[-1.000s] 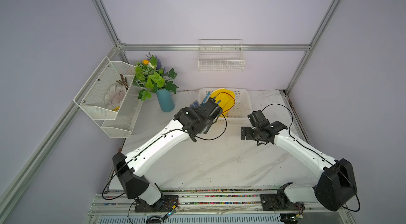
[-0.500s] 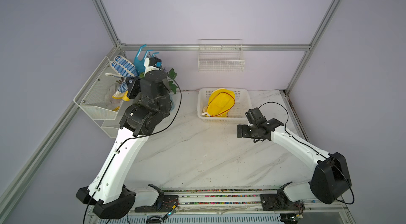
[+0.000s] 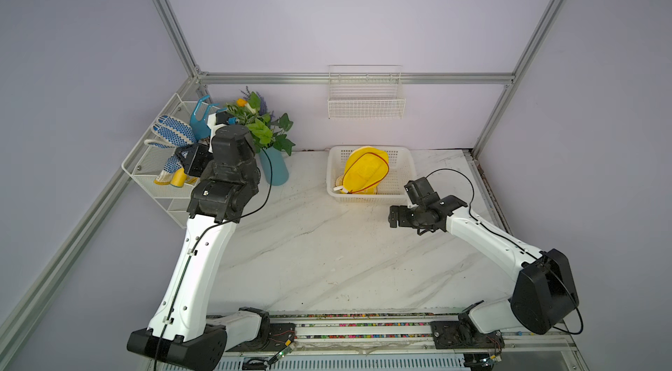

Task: Turn the laundry bag inside out
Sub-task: Place the distractor at the center of the board.

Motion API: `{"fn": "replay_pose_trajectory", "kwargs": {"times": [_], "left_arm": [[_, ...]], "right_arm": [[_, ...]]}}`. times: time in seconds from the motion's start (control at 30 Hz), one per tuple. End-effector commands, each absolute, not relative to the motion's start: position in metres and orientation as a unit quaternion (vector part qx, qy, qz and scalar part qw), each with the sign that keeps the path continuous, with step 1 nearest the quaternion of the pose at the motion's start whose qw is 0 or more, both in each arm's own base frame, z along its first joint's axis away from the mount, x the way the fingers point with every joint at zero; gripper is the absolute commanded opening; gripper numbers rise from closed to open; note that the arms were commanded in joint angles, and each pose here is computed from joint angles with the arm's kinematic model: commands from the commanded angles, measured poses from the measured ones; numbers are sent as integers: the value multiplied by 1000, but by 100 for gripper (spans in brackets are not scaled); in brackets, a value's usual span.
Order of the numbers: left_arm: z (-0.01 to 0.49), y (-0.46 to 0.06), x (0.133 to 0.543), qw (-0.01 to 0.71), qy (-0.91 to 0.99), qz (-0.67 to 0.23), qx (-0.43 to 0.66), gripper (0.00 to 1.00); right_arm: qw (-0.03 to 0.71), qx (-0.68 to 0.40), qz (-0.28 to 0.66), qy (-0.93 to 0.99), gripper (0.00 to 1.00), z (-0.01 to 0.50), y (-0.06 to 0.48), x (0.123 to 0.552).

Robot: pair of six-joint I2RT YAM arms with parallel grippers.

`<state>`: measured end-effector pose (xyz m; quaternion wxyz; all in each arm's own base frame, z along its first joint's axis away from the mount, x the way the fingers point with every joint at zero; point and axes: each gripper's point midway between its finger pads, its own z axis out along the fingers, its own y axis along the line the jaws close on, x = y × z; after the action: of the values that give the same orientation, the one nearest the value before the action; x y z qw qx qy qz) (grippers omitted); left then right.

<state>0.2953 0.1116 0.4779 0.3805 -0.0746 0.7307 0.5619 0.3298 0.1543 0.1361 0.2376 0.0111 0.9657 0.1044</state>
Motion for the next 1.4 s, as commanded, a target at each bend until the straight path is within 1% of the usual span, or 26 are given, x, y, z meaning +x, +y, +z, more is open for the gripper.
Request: {"fn": "replay_pose_trajectory", "kwargs": {"times": [0.0,0.27,0.3,0.43,0.6,0.8,0.87,0.93,1.13,1.2,1.3,1.37], "left_arm": [[451,113,306,391,756,516,-92,0],[435,126,331,401,782,456,-144,0],[429,127,341,394,786,454,-145,0],[435,134,351,404,783,444,-161,0],[457,140,356,426,767,442,-186,0],[515,147,354,470,713,473,-217,0],[523,151,362,469,702,490,-217,0],[515,159,370,461,705,490,-224,0],[468,190,382,419,738,467,-249,0],[444,199,386,396,755,458,-252,0],[400,213,390,356,791,423,-261,0],[379,213,396,339,813,401,-252,0]], "right_arm": [[253,0,115,961,100,147,160,339],[252,-7,108,962,100,146,158,338],[252,-7,108,962,100,146,158,338],[253,-7,106,962,100,147,158,340],[249,-5,106,963,100,145,160,343],[247,-5,102,964,100,145,163,352],[242,-4,99,965,100,142,164,355],[239,-2,100,966,100,141,166,358],[241,1,98,966,100,144,167,362],[239,2,97,966,100,144,166,362],[235,5,98,967,100,142,166,360],[235,6,98,967,100,142,166,360]]}}
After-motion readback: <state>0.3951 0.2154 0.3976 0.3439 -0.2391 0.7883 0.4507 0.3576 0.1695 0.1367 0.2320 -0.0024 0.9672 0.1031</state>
